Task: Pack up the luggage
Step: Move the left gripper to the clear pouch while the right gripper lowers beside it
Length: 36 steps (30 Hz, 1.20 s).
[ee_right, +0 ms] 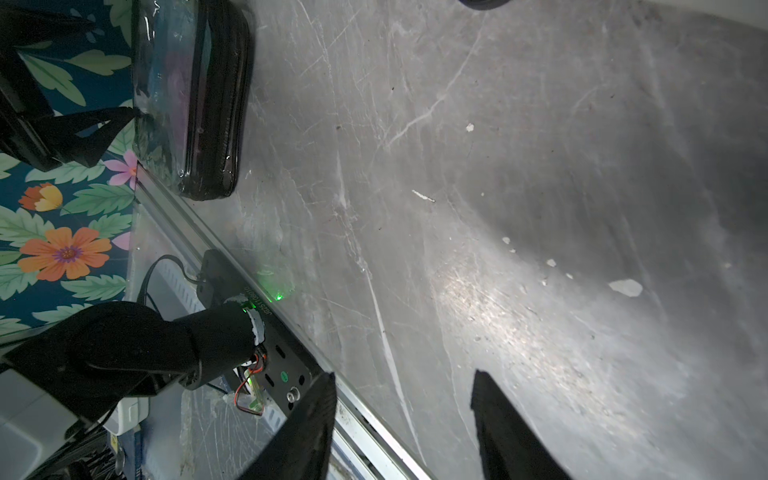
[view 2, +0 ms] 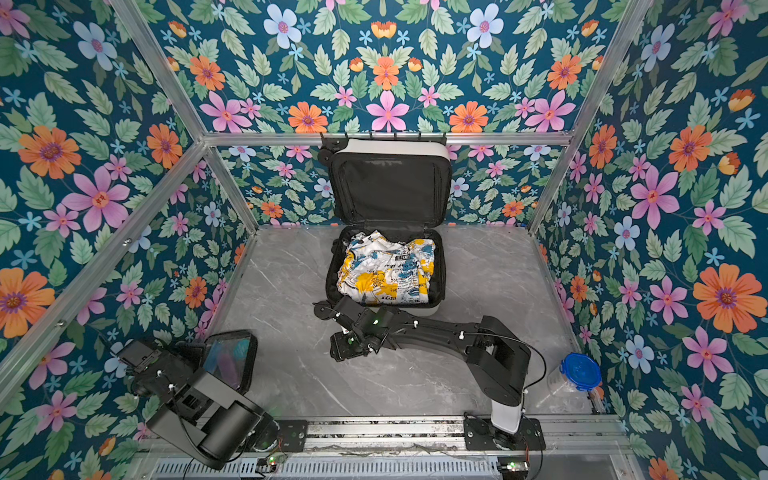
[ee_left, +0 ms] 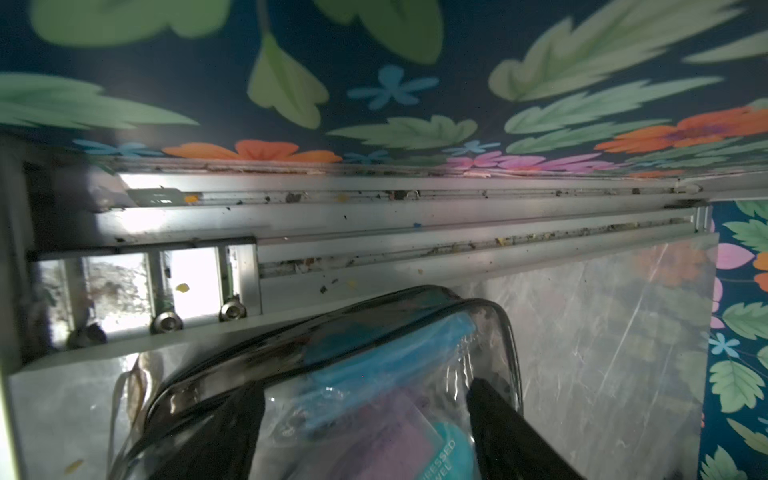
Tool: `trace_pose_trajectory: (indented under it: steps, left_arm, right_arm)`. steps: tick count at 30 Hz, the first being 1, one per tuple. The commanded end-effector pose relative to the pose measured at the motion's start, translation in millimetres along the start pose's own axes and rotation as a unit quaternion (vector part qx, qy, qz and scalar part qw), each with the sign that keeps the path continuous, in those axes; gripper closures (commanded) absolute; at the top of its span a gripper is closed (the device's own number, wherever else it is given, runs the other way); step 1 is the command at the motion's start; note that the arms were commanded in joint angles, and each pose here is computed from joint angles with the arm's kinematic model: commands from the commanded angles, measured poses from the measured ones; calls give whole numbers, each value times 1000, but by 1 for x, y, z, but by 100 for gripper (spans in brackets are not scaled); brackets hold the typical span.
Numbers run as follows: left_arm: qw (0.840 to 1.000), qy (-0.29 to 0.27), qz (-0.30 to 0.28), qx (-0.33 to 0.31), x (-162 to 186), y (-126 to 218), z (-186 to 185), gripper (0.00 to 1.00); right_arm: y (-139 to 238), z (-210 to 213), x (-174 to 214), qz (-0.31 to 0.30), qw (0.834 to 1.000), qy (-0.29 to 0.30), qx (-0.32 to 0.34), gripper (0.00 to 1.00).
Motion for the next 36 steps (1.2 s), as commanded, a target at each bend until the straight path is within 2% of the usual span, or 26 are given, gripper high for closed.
trace_pose_trajectory:
  steps: [1, 9, 15, 21, 26, 32, 36]
  left_arm:
    - [1000, -14, 1, 8, -1, -2, -2, 20]
    - [997, -8, 73, 29, 26, -22, 10, 26]
    - [990, -43, 125, 43, 64, -28, 5, 29]
    - [984, -72, 155, 52, 108, -21, 16, 29]
    - [982, -93, 146, 69, 113, -12, 10, 27]
    - [976, -94, 186, 58, 124, -13, 13, 29]
    - [973, -95, 197, 79, 128, -1, 9, 30]
  right_arm:
    - [-1, 3, -4, -7, 1000, 2, -5, 46]
    - [2, 2, -6, -12, 1000, 3, 2, 47]
    - [7, -4, -7, -20, 1000, -4, 12, 48]
    - [12, -20, -11, -28, 999, -28, 20, 49]
    - [17, -27, -11, -31, 998, -37, 26, 49]
    - [25, -34, -10, -42, 998, -43, 36, 50]
    - [31, -38, -10, -49, 997, -46, 42, 50]
Point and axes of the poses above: each gripper's point midway between its finger pads, its own y axis back along the fingers, its own z axis along the line the jaws close on, x = y × z, the point moved 7 cm from there along y, back along the fingers, and after that the axes turned 14 degrees about y, right-handed, at the moved point
